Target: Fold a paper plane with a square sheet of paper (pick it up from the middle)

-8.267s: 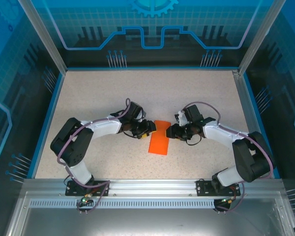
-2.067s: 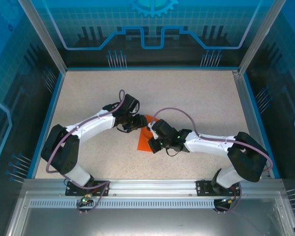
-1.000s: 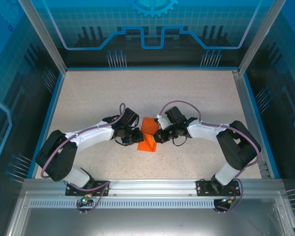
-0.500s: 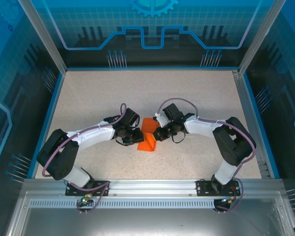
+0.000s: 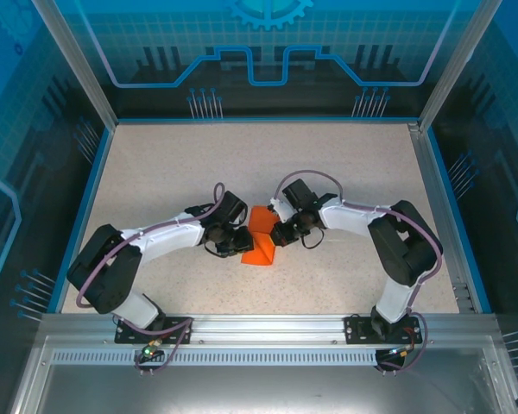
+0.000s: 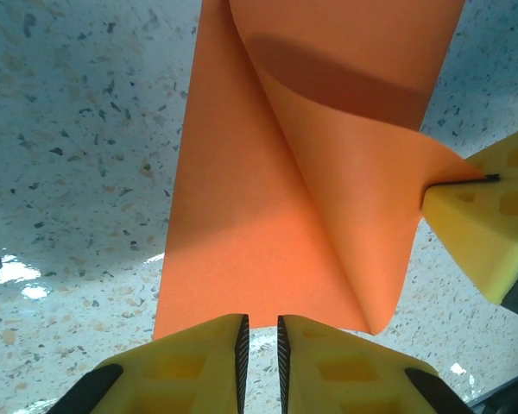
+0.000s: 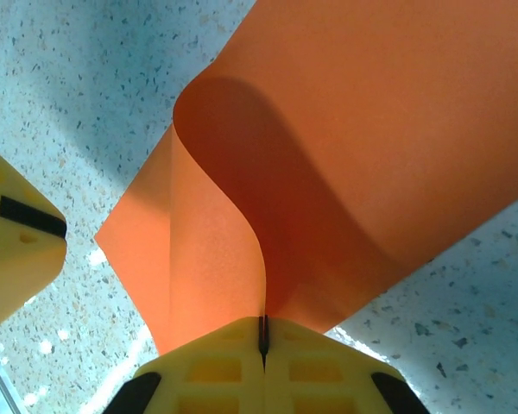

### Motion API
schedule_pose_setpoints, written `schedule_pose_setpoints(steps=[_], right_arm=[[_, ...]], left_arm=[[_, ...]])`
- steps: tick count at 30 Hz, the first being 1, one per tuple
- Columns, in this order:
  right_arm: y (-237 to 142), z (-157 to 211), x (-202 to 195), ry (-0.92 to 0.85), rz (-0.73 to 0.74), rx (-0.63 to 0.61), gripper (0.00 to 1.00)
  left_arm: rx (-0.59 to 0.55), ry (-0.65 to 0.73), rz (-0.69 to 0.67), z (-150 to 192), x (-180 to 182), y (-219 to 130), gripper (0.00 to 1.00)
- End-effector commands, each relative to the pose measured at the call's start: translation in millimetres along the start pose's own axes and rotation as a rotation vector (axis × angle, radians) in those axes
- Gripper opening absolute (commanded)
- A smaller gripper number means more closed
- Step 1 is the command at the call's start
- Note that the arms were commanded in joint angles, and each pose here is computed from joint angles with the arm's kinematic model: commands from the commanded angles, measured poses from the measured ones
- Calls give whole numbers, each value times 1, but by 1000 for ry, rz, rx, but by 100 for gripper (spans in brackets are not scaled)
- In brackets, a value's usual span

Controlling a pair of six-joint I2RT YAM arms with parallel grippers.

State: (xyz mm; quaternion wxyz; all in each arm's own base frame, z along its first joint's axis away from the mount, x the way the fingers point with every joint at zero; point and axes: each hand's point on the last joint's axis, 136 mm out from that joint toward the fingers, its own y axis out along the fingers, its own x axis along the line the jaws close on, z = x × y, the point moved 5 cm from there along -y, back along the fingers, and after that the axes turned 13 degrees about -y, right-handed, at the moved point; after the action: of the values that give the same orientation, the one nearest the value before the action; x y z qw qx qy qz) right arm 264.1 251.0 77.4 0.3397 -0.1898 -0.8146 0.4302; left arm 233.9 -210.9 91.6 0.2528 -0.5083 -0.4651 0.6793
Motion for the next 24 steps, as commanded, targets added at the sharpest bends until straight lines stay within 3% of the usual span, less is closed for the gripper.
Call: schedule_pose_setpoints(steps=[1, 24], right_arm=[[1, -1, -4, -3, 24, 28, 2], [9, 0, -3, 13, 61, 71, 3]], left_arm=[[3, -6, -15, 2, 1, 5, 19], [26, 4, -47, 3, 3, 19, 17]])
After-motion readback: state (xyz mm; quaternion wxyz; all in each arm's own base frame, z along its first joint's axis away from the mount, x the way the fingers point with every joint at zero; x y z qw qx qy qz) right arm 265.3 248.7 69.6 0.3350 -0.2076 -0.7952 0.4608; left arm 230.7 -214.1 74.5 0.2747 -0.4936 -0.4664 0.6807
